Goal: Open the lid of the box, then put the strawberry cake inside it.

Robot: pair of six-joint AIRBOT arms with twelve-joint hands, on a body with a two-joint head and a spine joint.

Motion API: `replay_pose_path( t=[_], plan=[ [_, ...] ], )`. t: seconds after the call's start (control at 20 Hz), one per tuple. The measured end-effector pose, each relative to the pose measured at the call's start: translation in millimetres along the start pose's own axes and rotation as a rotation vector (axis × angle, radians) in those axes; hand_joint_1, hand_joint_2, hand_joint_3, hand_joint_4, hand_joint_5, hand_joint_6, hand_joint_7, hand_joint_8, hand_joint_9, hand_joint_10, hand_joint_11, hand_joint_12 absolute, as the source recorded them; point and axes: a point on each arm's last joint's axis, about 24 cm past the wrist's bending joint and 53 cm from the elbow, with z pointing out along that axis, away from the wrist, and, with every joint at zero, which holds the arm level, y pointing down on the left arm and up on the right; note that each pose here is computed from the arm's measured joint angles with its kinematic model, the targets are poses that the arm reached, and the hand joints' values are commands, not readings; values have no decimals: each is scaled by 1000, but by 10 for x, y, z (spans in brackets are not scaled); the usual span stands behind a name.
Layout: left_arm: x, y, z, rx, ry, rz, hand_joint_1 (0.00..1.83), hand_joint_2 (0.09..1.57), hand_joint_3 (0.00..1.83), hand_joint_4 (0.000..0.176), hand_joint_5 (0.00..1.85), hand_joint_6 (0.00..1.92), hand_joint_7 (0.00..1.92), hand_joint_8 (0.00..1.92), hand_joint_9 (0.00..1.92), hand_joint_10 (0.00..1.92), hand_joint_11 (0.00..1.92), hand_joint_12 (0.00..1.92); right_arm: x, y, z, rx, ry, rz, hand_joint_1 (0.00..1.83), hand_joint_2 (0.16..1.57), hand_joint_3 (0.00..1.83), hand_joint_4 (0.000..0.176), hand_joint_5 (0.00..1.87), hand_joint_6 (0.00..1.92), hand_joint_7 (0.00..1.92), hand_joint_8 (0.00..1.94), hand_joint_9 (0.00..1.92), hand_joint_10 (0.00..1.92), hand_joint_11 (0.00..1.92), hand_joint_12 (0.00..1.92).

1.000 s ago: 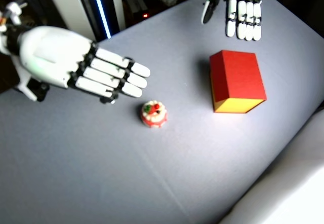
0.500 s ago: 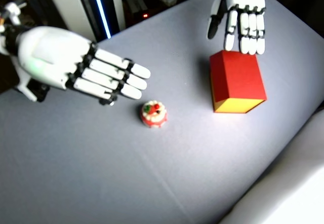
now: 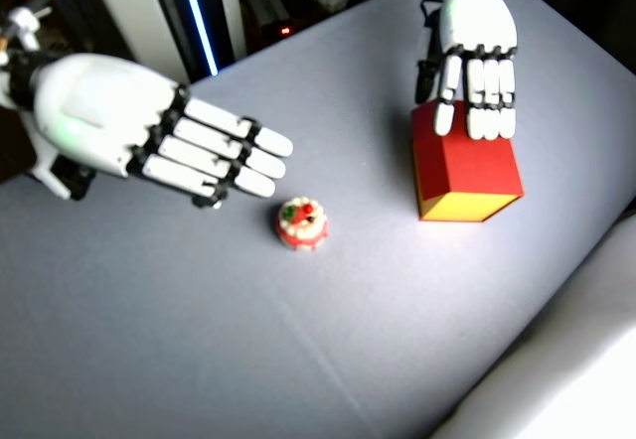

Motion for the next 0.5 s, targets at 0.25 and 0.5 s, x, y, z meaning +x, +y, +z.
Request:
replay_pose_path(
  t=[0.25, 0.5],
  plan=[
    [2, -16, 61, 2, -11, -17, 934, 1199, 19, 170, 0, 0, 0, 0, 0, 0, 0, 0, 1, -12, -3, 4, 0, 2, 618, 1286, 14, 0, 0, 0, 0, 0, 0, 0, 0, 0],
    [9, -11, 138, 0, -12, -19, 1011, 1202, 12, 165, 0, 0, 0, 0, 0, 0, 0, 0, 5, -15, -6, 5, 1, 1, 619, 1287, 12, 0, 0, 0, 0, 0, 0, 0, 0, 0]
  ],
)
